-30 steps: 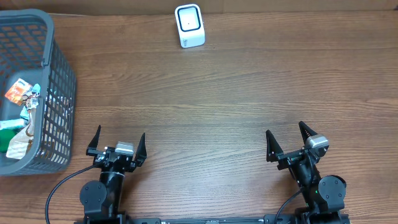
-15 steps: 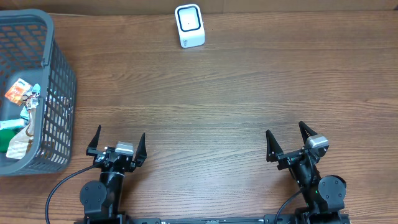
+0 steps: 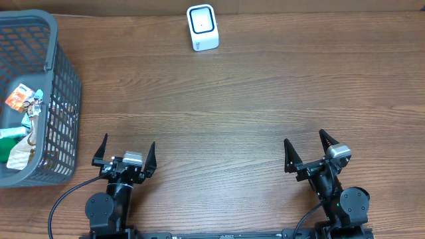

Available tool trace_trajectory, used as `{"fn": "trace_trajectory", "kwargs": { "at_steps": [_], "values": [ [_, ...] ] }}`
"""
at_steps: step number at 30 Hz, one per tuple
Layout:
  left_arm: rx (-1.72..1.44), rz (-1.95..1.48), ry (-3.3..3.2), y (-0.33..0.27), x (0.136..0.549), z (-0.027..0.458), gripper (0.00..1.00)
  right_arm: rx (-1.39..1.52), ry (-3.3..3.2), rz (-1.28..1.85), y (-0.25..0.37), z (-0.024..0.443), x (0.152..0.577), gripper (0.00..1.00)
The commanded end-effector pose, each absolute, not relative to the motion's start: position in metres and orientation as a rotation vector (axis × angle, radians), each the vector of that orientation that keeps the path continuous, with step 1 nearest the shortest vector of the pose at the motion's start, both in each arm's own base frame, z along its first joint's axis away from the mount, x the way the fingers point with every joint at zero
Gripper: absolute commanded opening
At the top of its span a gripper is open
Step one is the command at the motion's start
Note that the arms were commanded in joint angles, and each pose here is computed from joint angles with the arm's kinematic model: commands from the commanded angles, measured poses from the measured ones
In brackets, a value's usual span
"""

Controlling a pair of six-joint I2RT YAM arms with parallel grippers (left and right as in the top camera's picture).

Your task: Scan the item barcode

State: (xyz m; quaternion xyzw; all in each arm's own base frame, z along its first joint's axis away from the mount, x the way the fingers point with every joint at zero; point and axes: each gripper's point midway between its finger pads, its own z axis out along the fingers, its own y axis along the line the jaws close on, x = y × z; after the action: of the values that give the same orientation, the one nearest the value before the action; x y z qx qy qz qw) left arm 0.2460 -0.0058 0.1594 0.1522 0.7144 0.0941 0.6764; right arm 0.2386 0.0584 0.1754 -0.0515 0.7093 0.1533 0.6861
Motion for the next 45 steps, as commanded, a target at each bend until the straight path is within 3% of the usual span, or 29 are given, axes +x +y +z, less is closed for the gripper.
{"fn": "trace_trajectory", "kwargs": {
  "at_steps": [1, 13, 23, 37, 45],
  "values": [
    [0.214, 0.059, 1.619, -0.010, 0.245, 0.160, 1.00, -0.118, 1.586, 0.355, 0.060, 0.174, 0.238, 1.00],
    [0.079, -0.328, 1.588, -0.038, 0.238, 0.183, 1.00, -0.118, 1.586, 0.355, 0.060, 0.174, 0.238, 1.00],
    [0.058, -0.299, 1.431, -0.032, 0.223, 0.310, 1.00, -0.118, 1.586, 0.355, 0.060, 0.174, 0.238, 1.00],
    [0.041, -0.489, 1.932, -0.048, 0.301, 0.402, 1.00, -0.118, 1.586, 0.355, 0.060, 0.174, 0.238, 1.00],
    [0.060, -0.384, 2.050, -0.033, 0.348, 0.431, 1.00, -0.119, 1.586, 0.356, 0.060, 0.174, 0.238, 1.00]
  ]
}}
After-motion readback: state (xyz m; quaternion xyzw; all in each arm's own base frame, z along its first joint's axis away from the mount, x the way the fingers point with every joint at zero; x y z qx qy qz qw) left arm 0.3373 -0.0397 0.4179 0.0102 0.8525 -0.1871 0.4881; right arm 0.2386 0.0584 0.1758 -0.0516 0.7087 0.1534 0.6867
